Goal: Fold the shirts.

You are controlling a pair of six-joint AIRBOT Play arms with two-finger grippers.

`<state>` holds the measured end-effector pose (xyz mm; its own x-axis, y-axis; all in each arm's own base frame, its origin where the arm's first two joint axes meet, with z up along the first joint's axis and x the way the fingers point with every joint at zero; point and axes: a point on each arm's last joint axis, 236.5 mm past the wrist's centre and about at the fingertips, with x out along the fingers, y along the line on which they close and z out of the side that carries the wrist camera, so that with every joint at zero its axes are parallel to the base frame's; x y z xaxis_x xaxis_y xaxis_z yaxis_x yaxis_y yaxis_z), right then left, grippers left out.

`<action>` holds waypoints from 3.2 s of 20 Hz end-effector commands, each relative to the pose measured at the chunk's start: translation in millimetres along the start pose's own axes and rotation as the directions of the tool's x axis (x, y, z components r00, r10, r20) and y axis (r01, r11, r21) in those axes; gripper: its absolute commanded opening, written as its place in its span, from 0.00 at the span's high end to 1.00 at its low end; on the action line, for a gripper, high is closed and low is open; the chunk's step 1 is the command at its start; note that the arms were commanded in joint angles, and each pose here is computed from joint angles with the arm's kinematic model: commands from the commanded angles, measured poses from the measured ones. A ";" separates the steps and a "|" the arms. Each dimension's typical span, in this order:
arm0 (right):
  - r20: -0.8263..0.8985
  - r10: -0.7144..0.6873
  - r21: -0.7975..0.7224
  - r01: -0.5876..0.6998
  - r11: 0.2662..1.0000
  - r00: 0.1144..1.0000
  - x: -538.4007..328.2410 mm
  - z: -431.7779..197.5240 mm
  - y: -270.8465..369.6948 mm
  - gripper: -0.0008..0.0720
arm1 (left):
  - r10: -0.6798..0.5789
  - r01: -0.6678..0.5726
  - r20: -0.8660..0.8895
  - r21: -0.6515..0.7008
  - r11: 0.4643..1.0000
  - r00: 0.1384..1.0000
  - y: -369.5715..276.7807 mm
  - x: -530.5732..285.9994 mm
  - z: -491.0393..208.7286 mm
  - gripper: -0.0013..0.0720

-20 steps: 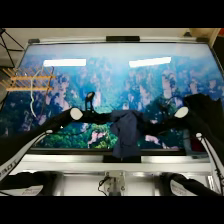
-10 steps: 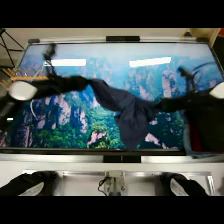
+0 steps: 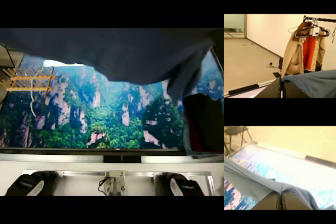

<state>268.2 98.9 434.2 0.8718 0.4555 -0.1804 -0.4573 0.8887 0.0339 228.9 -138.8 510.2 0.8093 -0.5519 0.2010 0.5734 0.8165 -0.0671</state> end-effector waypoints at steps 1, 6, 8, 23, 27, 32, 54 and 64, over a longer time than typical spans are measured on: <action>0.015 -0.014 -0.021 0.014 1.000 1.000 -24.0 5.8 13.3 0.90 | 0.016 -0.014 -0.113 0.017 1.000 0.993 -7.6 -27.2 -17.9 0.94; -0.436 0.028 0.081 0.008 0.997 0.899 10.2 -101.6 -17.4 0.90 | 0.298 -0.303 -0.366 0.044 0.952 0.882 76.0 -24.9 -111.5 0.94; -0.554 0.121 0.212 -0.001 0.977 0.824 40.0 -148.6 -27.3 0.90 | 0.344 -0.358 -0.487 0.066 0.931 0.803 101.8 -18.9 -171.7 0.94; -0.707 0.337 0.510 0.119 0.852 0.622 303.9 -423.4 21.7 0.85 | 0.185 -0.727 -0.940 -0.088 0.681 0.287 186.1 38.0 -552.9 0.93; -0.726 0.376 0.520 0.101 0.848 0.576 274.9 -390.7 7.4 0.22 | 0.080 -0.730 -0.975 -0.098 0.677 0.205 166.6 25.6 -547.5 0.00; -0.944 0.131 0.229 0.315 0.921 0.303 122.0 -379.9 -103.5 0.22 | 0.022 -0.591 -0.992 0.090 0.802 -0.121 175.2 -68.9 -500.4 0.00; -0.880 0.399 0.475 0.441 0.761 0.259 92.5 -516.9 3.1 0.07 | -0.227 -0.743 -0.894 -0.447 0.499 0.386 27.8 -4.4 -619.2 0.93; -0.879 0.404 0.475 0.382 0.793 0.253 121.9 -539.6 47.9 0.77 | -0.204 -0.681 -0.859 -0.500 0.535 0.470 42.6 8.0 -576.5 0.93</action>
<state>259.4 155.4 -111.2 -0.1166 0.4323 -0.8941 0.0816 0.9014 0.4252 328.4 -211.4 -61.3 0.3518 -0.5734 -0.7399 -0.1848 0.7323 -0.6554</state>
